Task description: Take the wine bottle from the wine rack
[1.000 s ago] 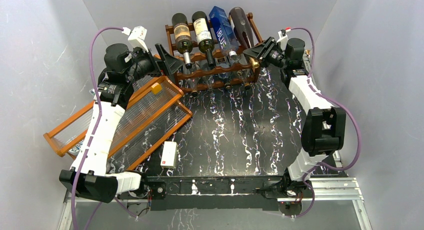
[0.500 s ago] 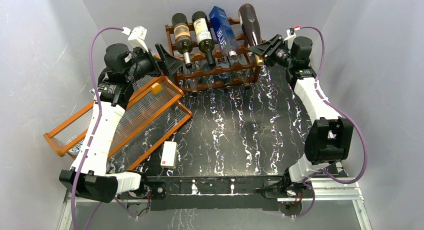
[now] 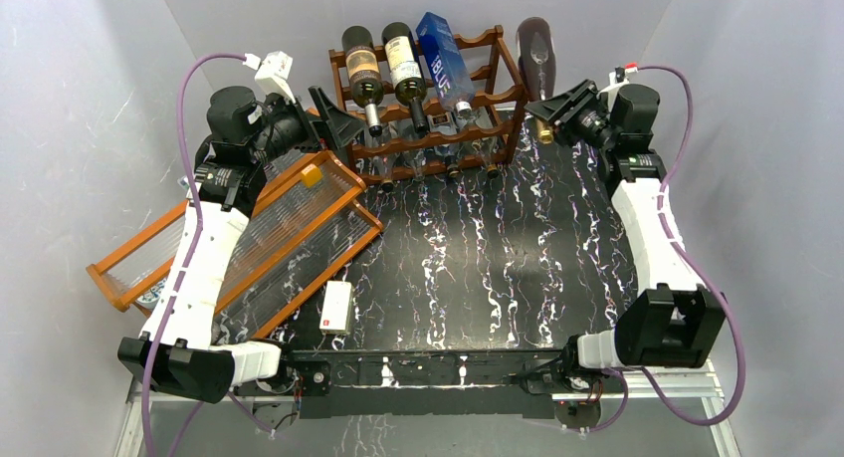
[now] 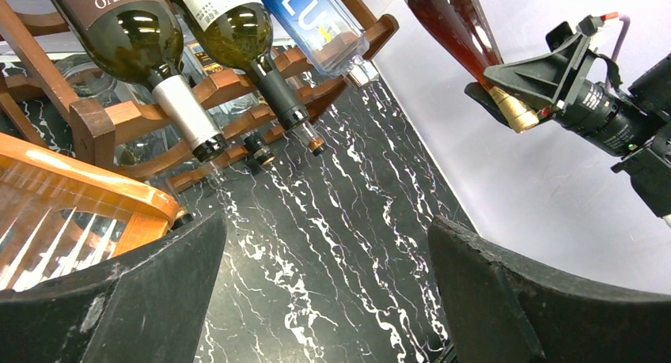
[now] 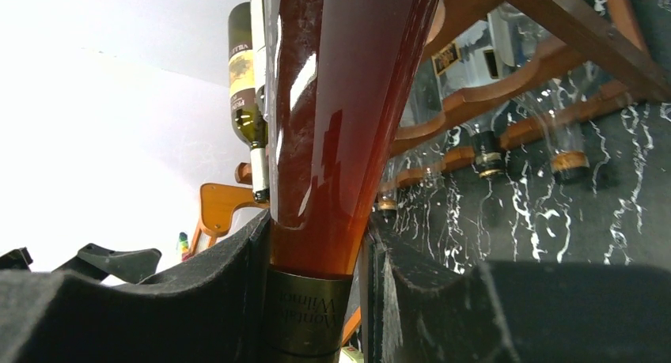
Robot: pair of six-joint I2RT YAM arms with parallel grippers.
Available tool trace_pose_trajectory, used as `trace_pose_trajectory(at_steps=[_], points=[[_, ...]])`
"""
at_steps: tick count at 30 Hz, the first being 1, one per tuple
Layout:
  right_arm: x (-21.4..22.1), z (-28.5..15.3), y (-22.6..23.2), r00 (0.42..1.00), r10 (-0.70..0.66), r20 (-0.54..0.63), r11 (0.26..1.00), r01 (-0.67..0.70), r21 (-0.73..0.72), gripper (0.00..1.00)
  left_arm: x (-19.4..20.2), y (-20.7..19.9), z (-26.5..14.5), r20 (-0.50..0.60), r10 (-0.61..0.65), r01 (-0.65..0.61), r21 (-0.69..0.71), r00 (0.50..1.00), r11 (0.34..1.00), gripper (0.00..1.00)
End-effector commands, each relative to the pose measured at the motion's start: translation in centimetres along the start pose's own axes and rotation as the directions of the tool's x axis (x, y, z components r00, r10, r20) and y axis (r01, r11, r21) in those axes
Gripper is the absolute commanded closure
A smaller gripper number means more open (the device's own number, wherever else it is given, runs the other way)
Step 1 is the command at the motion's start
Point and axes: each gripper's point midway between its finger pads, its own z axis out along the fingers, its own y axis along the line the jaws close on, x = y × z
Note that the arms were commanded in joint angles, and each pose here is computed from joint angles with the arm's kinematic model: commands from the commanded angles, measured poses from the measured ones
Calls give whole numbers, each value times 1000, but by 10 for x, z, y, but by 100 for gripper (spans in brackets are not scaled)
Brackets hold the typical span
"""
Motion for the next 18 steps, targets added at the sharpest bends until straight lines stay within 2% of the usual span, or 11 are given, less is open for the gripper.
trace_pose_trajectory(at_steps=[1,12,18], points=[[-56,-84,155,835,-354,422,814,497,-300,100,-6,-16,-6,25,16,-17,58,1000,998,2],[-45,-111,122,833,-394,389,872,472,-127,100,-2,-19,-4,7,10,-11,86,1000,996,2],[-25,-124,105,870,-381,312,904,421,-69,100,0,-21,0,-7,7,-6,106,1000,994,2]])
